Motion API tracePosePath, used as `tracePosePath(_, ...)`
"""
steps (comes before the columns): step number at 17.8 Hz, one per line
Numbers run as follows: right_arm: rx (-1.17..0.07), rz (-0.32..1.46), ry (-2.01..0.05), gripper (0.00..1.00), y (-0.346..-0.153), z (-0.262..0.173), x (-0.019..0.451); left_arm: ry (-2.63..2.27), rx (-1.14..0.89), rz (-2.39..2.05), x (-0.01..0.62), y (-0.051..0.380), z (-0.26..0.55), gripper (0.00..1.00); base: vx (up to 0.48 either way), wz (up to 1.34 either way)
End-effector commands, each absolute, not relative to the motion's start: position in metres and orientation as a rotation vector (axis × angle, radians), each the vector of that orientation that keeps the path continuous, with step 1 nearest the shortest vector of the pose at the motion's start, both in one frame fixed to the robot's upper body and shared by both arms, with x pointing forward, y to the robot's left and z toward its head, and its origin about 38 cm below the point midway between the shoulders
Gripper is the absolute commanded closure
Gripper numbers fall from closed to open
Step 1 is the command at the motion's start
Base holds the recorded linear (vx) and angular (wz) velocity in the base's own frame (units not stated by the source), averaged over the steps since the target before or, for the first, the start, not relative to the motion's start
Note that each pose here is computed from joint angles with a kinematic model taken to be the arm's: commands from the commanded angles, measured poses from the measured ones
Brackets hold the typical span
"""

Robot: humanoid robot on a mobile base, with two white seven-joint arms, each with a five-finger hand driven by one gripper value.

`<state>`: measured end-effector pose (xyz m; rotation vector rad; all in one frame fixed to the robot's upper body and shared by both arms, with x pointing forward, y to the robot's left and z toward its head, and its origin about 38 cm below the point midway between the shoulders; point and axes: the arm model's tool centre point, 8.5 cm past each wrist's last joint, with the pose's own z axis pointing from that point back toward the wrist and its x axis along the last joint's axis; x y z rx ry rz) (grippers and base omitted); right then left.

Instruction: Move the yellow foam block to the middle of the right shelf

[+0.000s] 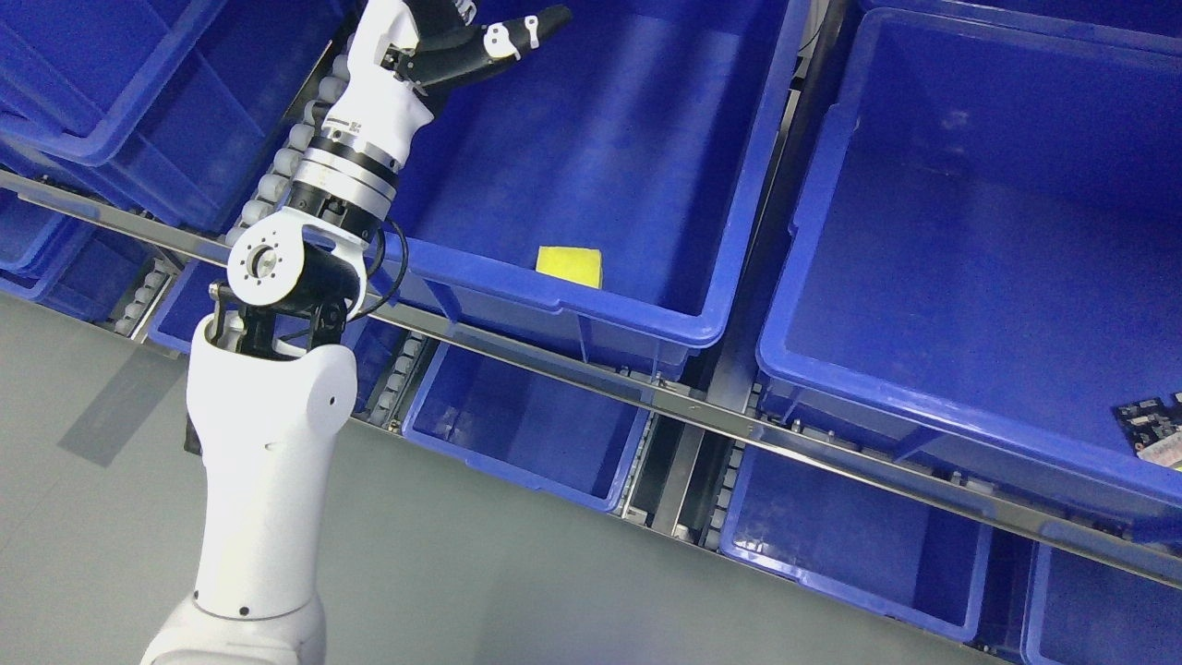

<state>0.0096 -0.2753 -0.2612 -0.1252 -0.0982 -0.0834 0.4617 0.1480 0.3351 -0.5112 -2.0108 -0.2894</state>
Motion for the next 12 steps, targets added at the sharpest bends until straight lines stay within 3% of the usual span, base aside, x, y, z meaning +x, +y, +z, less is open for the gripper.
tracePosePath(1,-0.143,-0.079,-0.114,0.00,-0.2870,-0.2601,0.0146,-2.015,-0.481,-0.270,0.4585,0.1620,0.3328,0.00,0.000,0.00)
tracePosePath(12,-0.143,-0.077,-0.114,0.00,-0.2870,-0.2601,0.0146,-2.013,-0.484,-0.276,0.4585,0.1603,0.3321,0.00,0.000,0.00)
